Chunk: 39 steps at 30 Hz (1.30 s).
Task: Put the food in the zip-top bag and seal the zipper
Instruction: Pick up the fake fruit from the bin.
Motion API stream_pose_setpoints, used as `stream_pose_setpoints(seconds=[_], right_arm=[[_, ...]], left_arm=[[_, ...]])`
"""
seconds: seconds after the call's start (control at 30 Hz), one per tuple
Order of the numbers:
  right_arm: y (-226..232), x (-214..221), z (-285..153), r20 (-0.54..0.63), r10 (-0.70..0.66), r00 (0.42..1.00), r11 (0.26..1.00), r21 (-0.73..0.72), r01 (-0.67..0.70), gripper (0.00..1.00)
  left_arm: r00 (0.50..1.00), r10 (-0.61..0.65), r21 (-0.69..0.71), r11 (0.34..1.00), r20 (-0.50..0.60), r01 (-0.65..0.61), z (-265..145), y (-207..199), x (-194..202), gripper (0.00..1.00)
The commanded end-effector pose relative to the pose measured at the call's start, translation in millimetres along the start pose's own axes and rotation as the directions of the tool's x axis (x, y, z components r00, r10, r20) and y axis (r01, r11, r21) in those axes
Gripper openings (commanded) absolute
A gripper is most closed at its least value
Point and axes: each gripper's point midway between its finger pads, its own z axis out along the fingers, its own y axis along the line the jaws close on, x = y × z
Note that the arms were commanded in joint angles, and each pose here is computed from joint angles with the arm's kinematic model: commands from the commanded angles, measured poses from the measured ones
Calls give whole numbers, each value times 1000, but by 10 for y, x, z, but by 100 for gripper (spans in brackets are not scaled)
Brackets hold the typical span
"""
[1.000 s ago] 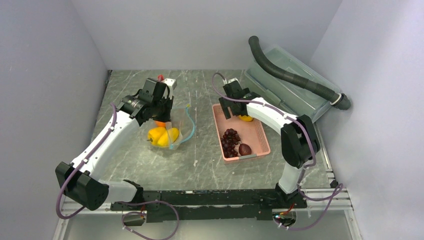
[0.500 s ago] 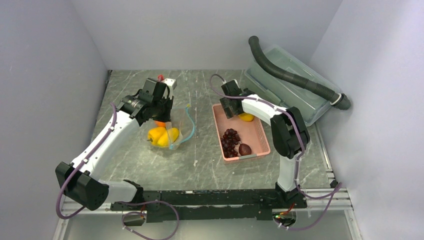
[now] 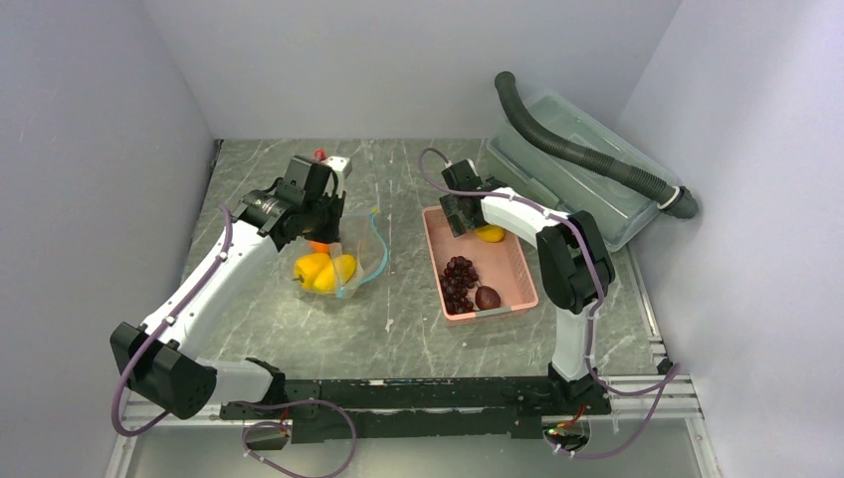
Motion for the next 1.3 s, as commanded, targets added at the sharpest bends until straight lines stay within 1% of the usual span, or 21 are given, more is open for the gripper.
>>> stream_pose_setpoints(seconds=[0.0,0.13,0.57,0.77,0.87,1.07,1.2,1.27], right_arm=[[-37,-50,-115,14,35,999,999,-4,-35,96],[-56,-14,-120,9,37,999,999,5,-37,95],[-46,60,-135,-12,47,999,999,22,-47,89],[-30,43,-141,-6,55,998,998,21,-55,82],[-7,24,-146,-7,57,998,998,10,-57,76],[29,-9,-187,-3,59,998,998,-12,-59,52],[-5,-63,-295,23,76,997,997,-17,-75,44],[-34,-94,-379,38,85,996,996,-21,-85,41]], left_arm=[[999,15,3,1000,40,-15,-44,10,-65,0],[999,17,7,1000,40,-17,-47,2,-64,0],[999,15,9,1000,42,-15,-56,0,-55,0],[999,14,10,1000,43,-14,-61,-1,-53,0],[999,15,11,1000,43,-15,-61,-1,-53,0],[999,15,11,1000,43,-15,-60,-2,-55,0],[999,15,11,1000,41,-15,-56,-2,-52,0],[999,15,12,1000,46,-15,-65,-4,-63,0]])
